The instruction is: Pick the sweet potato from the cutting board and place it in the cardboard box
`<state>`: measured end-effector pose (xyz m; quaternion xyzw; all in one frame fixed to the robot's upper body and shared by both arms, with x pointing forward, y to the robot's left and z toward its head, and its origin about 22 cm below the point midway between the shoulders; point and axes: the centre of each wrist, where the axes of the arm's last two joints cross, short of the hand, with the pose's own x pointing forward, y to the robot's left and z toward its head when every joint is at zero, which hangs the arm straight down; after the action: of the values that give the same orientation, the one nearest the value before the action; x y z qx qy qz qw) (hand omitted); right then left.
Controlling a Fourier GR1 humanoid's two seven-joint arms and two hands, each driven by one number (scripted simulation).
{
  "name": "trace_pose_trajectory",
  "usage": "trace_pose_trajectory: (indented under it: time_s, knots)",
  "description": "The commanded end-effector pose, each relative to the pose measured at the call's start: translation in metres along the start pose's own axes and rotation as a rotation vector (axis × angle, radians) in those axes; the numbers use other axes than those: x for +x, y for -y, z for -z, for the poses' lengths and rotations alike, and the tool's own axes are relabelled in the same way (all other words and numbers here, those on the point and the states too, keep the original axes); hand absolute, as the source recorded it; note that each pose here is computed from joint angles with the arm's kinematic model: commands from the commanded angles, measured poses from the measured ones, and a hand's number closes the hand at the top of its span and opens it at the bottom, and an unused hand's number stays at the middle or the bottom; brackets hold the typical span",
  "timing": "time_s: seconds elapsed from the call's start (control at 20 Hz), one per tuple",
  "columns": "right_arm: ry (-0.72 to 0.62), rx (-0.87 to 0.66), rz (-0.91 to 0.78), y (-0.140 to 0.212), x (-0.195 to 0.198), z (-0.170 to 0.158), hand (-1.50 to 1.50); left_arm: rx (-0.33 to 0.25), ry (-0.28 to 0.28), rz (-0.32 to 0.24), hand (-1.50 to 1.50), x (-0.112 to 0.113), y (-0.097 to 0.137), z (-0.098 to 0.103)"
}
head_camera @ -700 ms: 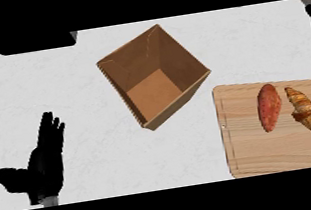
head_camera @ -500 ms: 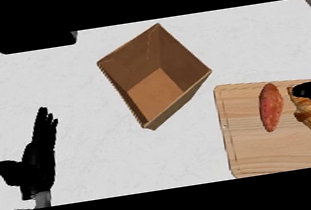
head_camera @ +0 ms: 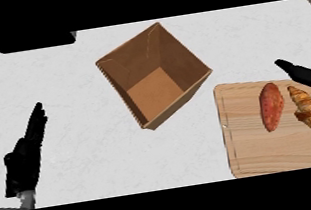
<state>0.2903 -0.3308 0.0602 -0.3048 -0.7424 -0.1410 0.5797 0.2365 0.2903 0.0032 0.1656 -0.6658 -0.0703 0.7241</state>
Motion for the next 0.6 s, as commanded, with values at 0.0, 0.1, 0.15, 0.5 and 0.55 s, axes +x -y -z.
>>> trace_pose_trajectory:
  time_s: [0.0, 0.1, 0.15, 0.5, 0.55]
  knots:
    - [-0.027, -0.065, -0.04, -0.008, -0.028, -0.016, -1.5, -0.018, -0.007, 0.042, 0.0, 0.006, -0.002, -0.006]
    - [-0.018, 0.062, -0.163, 0.019, -0.011, -0.013, -1.5, -0.011, -0.013, 0.059, 0.0, 0.006, 0.001, 0.006]
    - [-0.065, 0.107, -0.253, 0.025, -0.018, -0.013, -1.5, 0.0, -0.005, 0.038, 0.0, 0.002, -0.005, 0.002]
    - [-0.196, 0.438, -0.675, 0.064, 0.027, 0.017, -1.5, -0.017, -0.021, 0.039, 0.0, 0.009, -0.01, 0.004]
    - [-0.244, 0.481, -0.709, 0.062, 0.033, 0.016, -1.5, -0.014, -0.025, 0.034, 0.0, -0.003, 0.003, -0.005]
